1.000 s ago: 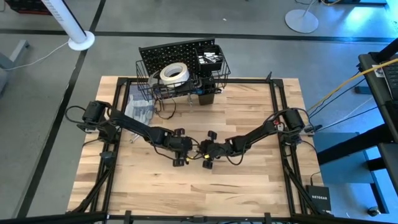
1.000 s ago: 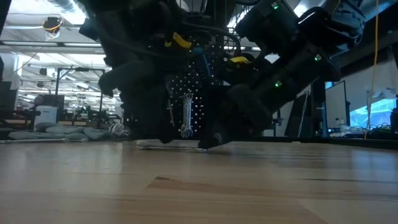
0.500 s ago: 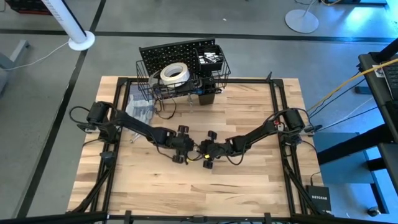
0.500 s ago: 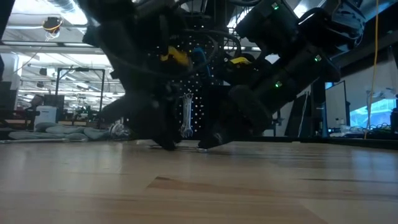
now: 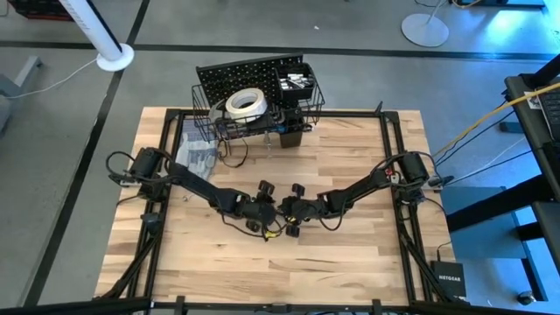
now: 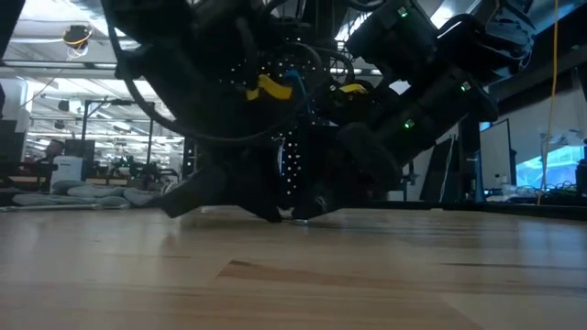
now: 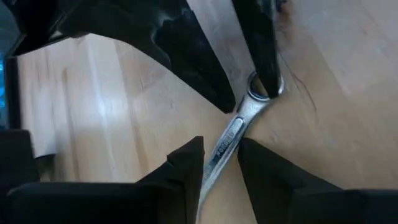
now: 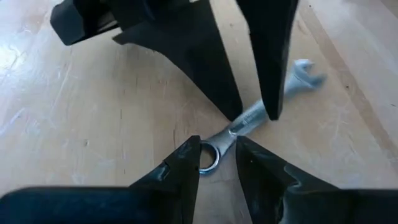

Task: Hang tools onto peg board
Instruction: Hang the wrench on the pegboard

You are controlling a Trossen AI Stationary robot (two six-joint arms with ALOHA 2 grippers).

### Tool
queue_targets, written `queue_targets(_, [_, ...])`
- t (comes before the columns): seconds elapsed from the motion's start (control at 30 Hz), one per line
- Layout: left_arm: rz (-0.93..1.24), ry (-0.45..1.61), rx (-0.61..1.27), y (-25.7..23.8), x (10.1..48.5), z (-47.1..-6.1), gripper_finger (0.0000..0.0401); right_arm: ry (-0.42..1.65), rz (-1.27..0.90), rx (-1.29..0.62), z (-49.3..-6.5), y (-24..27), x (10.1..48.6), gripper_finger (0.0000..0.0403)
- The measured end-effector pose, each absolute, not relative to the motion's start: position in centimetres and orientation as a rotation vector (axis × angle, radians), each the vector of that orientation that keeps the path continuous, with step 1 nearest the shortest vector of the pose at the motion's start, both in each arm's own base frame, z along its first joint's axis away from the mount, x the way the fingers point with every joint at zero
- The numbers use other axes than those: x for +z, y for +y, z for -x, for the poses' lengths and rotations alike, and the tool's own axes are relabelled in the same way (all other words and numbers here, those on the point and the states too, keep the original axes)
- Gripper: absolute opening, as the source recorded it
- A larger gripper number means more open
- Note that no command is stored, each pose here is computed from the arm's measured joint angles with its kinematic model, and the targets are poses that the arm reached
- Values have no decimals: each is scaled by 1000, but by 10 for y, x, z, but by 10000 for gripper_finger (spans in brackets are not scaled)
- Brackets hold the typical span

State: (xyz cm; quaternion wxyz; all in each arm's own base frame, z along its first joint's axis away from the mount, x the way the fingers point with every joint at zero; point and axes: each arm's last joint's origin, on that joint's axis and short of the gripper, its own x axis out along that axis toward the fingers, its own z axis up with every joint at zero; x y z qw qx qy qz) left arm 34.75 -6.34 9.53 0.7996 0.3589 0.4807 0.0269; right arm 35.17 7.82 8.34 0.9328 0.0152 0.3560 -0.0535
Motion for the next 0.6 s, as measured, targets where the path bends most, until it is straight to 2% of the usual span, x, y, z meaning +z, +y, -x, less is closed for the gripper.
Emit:
queue_targets(0.17, [-707,1012,-81,-51,95,-352,83,736,-27,-102,-351,78,83,110])
queue_targets(0.4, [-855,947,-254,-40,96,-358,56,753,-5,-97,-351,78,76,110])
queue_targets(0.6, [-921,878,-452,-32,96,-360,50,745,12,-90,-351,79,76,110])
